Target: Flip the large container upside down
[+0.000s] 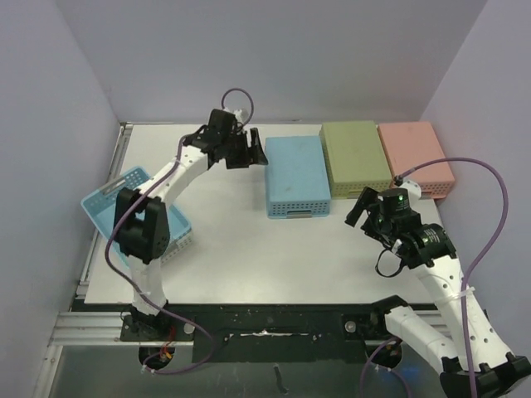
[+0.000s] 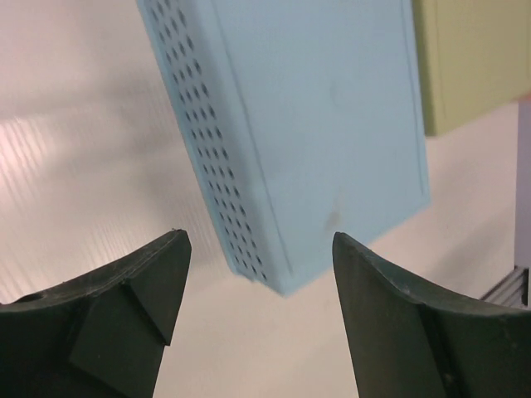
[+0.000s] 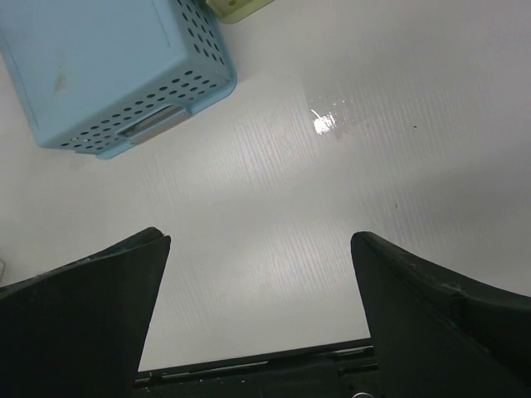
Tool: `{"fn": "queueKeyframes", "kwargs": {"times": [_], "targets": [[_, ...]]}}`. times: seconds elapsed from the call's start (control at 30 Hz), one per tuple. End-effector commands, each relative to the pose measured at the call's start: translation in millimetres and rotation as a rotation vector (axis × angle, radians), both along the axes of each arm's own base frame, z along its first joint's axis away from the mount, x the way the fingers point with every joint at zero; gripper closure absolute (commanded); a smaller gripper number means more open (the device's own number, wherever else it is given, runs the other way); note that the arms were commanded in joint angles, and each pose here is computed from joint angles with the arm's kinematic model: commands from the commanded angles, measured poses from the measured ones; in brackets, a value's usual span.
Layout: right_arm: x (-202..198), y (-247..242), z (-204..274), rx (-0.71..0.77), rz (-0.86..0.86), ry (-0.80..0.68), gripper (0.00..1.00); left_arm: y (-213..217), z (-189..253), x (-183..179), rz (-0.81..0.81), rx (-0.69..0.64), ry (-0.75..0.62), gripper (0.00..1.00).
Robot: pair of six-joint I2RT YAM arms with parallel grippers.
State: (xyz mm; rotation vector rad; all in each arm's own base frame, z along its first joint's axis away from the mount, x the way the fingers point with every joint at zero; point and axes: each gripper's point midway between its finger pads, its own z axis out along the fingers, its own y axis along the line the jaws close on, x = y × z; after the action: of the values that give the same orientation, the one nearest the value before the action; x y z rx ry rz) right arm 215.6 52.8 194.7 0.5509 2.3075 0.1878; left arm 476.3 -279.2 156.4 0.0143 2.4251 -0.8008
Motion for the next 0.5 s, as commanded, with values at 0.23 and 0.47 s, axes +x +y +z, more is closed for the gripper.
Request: {"fn": "queueKeyframes", "kwargs": {"times": [0.23,0.47], "targets": [[33,17,-1,0.026,0.057,-0.035,0.02,-61,11,-202,-0.132,-0.042,-0.013,0.31],[38,19,6,0.035,0.049,-0.053,0.01,-84,-37,-209,-0.153,-0.069,0.020,0.31]]}}
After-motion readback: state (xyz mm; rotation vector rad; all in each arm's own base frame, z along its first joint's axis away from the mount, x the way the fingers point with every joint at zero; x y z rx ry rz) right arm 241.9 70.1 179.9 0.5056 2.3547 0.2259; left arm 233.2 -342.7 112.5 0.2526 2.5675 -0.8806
